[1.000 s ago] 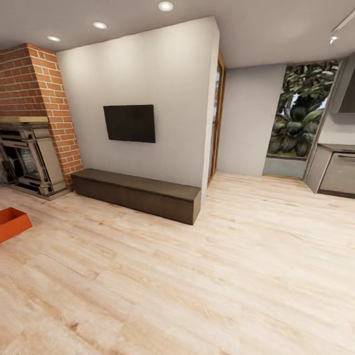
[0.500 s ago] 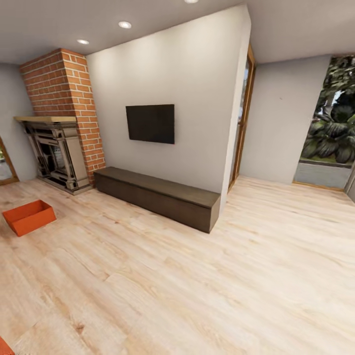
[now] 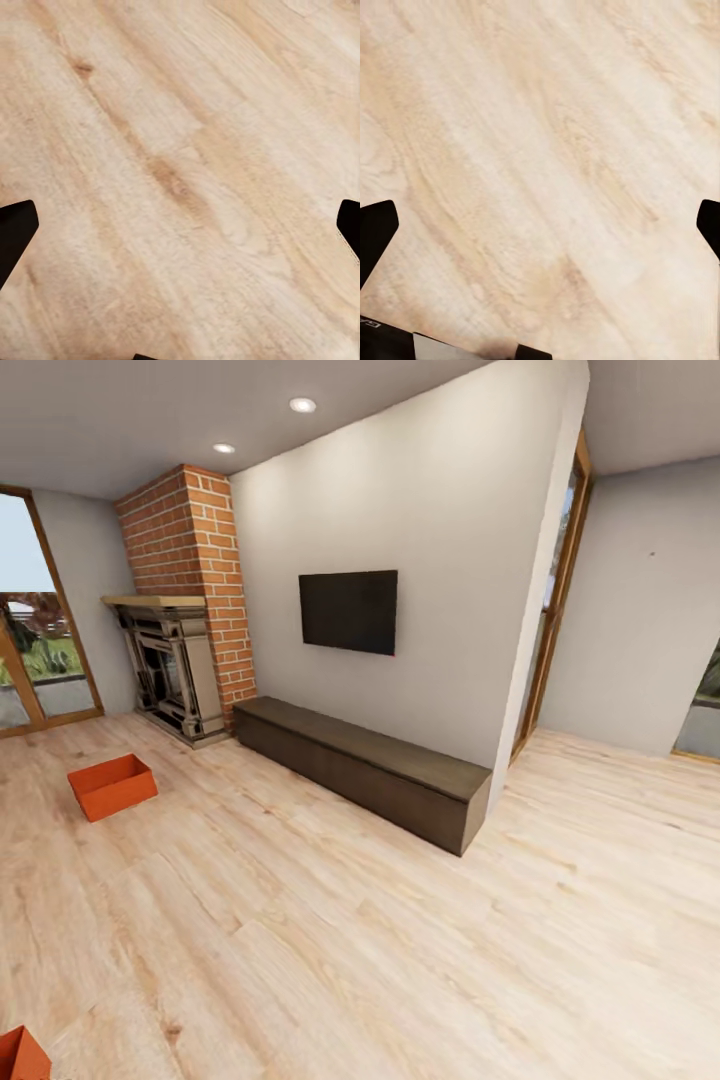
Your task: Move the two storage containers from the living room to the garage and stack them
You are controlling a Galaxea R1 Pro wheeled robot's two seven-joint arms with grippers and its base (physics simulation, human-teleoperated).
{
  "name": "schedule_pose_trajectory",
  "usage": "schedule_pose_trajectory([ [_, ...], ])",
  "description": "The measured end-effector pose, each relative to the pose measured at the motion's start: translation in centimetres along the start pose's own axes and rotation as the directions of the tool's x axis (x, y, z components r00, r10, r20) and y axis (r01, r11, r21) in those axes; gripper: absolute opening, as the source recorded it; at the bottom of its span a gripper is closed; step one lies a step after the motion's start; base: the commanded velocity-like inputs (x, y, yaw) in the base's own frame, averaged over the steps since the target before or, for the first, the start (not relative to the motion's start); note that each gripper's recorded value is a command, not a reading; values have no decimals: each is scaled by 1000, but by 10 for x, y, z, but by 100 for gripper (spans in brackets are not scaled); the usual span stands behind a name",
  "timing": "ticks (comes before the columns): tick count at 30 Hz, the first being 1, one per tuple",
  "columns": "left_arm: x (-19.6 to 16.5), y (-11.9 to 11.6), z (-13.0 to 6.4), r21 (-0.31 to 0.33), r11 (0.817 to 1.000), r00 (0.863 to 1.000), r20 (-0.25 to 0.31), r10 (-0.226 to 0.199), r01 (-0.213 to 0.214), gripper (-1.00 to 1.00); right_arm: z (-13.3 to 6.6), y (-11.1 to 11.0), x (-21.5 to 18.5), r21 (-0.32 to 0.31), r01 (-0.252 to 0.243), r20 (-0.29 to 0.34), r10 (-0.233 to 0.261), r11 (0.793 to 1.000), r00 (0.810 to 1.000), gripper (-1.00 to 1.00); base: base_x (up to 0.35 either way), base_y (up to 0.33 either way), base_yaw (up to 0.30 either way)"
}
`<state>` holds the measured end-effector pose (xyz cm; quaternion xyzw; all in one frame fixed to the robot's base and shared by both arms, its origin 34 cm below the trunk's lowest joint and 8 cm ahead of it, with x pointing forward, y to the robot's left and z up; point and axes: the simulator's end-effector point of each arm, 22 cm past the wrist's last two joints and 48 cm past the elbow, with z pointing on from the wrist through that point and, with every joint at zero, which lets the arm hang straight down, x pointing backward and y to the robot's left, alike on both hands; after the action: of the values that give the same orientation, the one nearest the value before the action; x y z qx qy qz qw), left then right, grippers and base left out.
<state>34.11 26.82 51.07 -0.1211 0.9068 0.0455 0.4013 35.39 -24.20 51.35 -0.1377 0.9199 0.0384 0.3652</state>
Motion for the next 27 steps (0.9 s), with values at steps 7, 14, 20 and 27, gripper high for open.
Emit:
schedule_pose_trajectory([
  [7, 0, 0, 0, 0, 1000, 1000, 0, 0, 0, 100, 0, 0, 0, 0, 0, 0, 0, 1000, 1000, 100, 289, -213, 298],
  [14, 0, 0, 0, 0, 1000, 1000, 0, 0, 0, 100, 0, 0, 0, 0, 0, 1, 0, 1000, 1000, 100, 271, -234, 299],
  [20, 0, 0, 0, 0, 1000, 1000, 0, 0, 0, 100, 0, 0, 0, 0, -1, 0, 1, 1000, 1000, 100, 270, -236, 299],
  [27, 0, 0, 0, 0, 1000, 1000, -1, 0, 0, 100, 0, 0, 0, 1, -1, 0, 1, 1000, 1000, 100, 270, -236, 299],
])
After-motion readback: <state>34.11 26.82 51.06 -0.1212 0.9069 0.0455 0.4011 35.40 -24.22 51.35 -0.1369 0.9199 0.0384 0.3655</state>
